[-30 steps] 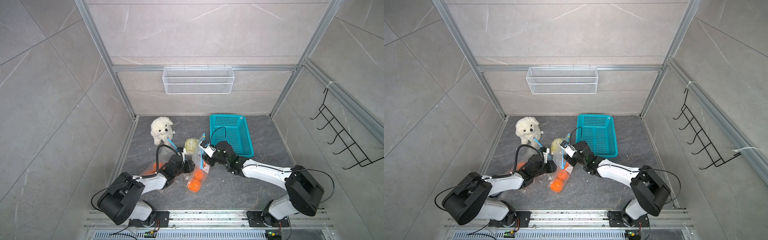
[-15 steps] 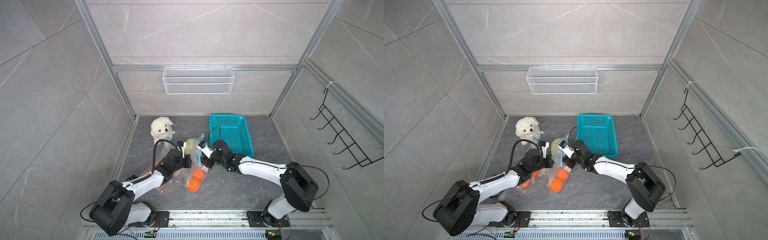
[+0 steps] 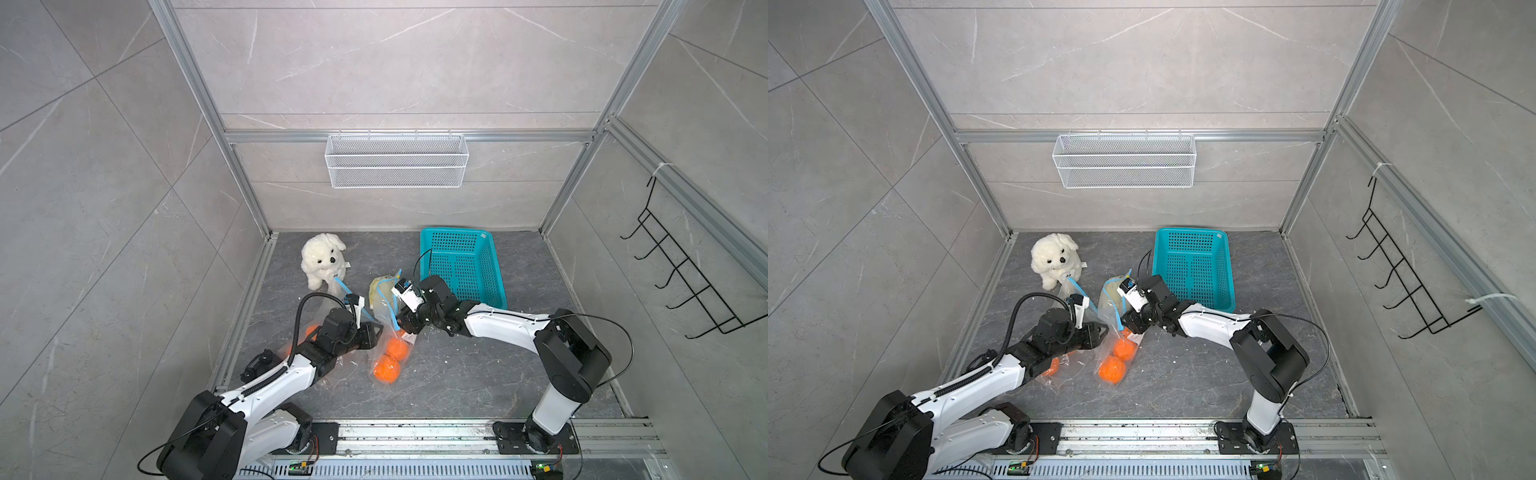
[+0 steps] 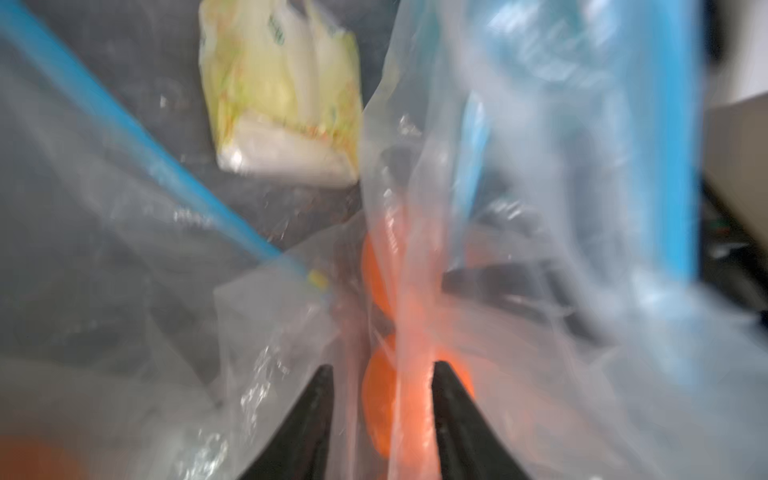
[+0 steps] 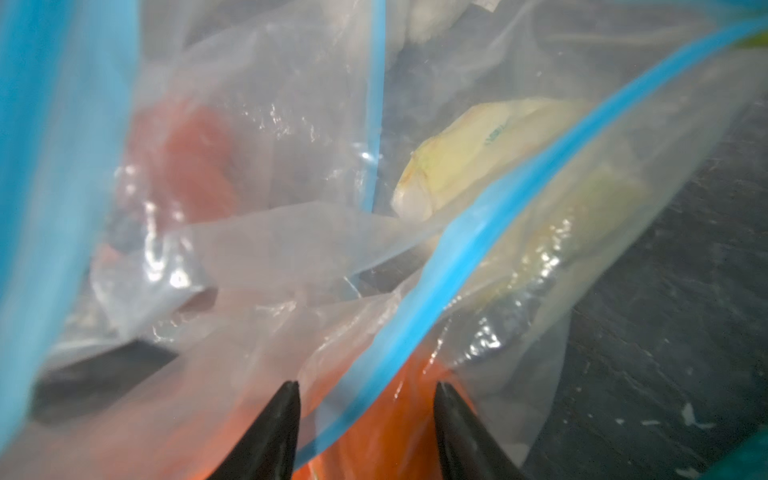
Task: Open the zip-top bag and take out the orange
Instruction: Open the zipper of the food storage bag at the center of the board, then pick up the orange from the zipper food storage bag.
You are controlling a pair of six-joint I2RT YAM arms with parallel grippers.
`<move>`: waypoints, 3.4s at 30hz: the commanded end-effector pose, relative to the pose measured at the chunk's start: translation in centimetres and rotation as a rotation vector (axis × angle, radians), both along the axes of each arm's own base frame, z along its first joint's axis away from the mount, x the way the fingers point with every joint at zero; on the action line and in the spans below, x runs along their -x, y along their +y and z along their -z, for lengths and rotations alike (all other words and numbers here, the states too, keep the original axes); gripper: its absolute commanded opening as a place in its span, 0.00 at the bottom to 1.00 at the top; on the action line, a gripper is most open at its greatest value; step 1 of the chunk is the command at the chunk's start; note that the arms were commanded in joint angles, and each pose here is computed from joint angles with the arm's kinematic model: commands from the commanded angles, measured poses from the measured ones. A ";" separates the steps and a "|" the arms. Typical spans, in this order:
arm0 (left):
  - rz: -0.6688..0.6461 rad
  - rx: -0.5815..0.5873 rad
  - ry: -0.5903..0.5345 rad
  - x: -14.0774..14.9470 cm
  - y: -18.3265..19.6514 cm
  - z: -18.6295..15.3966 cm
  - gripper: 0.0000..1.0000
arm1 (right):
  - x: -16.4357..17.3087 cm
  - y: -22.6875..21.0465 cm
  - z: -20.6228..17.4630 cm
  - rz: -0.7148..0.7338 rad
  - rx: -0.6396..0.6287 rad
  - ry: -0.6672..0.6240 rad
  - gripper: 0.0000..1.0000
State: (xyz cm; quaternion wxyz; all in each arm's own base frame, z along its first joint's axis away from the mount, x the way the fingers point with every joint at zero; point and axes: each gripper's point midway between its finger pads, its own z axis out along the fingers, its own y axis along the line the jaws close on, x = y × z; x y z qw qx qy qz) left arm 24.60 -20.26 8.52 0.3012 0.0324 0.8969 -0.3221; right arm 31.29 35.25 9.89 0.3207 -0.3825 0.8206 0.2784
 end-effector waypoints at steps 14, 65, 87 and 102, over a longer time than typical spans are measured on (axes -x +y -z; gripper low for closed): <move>0.057 0.114 0.000 -1.2 -2.4 -0.4 0.00 | 3.1 -4.0 -1.1 0.080 0.034 -0.006 0.00; 0.029 0.129 -0.107 -4.7 2.2 -9.6 0.00 | 6.5 -7.9 -3.4 0.082 -0.238 -0.610 0.36; -0.026 0.081 -0.090 -6.3 2.7 -7.7 0.00 | 6.1 -0.9 2.3 -0.184 -0.096 -0.403 0.31; -0.047 0.039 -0.073 -6.8 3.2 -6.4 0.00 | 1.0 -1.0 3.5 0.018 0.089 -0.354 0.57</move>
